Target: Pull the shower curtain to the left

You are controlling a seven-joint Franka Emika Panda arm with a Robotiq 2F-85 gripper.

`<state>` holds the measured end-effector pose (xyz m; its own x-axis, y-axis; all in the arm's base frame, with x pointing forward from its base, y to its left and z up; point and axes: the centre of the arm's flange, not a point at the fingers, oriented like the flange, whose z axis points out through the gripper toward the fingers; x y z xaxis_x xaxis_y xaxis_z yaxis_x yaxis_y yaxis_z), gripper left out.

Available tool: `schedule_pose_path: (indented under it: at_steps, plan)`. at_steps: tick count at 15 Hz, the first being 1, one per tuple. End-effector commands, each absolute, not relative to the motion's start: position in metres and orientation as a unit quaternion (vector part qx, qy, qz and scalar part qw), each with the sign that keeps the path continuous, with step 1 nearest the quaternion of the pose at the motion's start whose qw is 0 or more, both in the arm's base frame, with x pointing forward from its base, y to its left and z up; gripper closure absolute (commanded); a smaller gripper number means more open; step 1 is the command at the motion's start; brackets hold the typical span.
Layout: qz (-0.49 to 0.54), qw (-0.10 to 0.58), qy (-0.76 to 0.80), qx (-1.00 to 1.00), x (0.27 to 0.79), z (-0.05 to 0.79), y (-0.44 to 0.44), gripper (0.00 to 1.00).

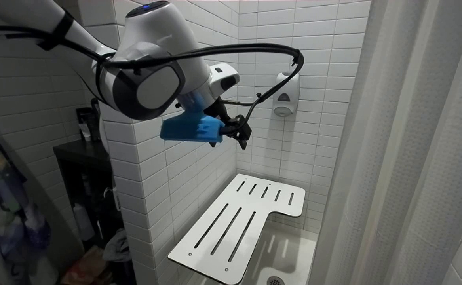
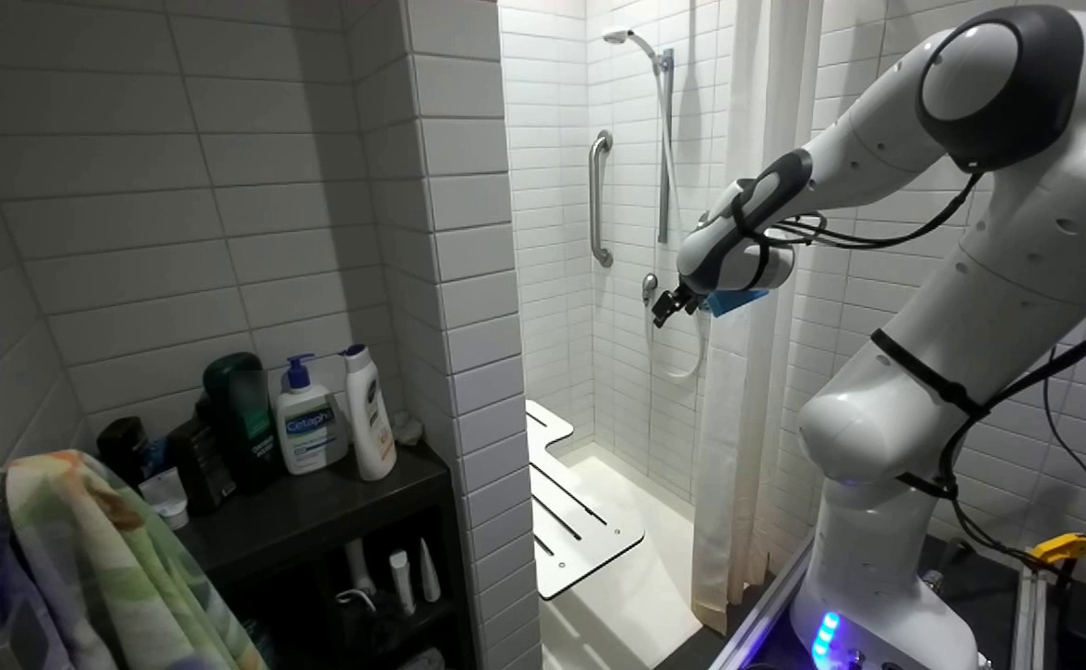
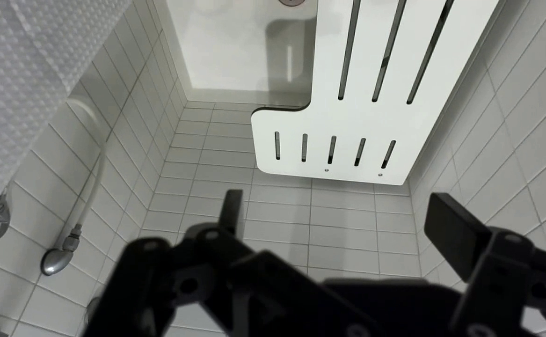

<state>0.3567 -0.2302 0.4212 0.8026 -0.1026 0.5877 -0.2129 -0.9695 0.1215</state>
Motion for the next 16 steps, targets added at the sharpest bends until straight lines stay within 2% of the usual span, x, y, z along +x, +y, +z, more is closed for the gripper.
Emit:
schedule_pose_path:
  at_steps: [1, 9, 16]
  plan:
    - [0.302, 0.091, -0.084, 0.945, 0.356, 0.421, -0.23, 0.0]
    - [0.309, 0.087, -0.087, 0.943, 0.358, 0.423, -0.231, 0.0]
    - [0.38, 0.148, -0.211, 0.888, 0.335, 0.457, -0.265, 0.0]
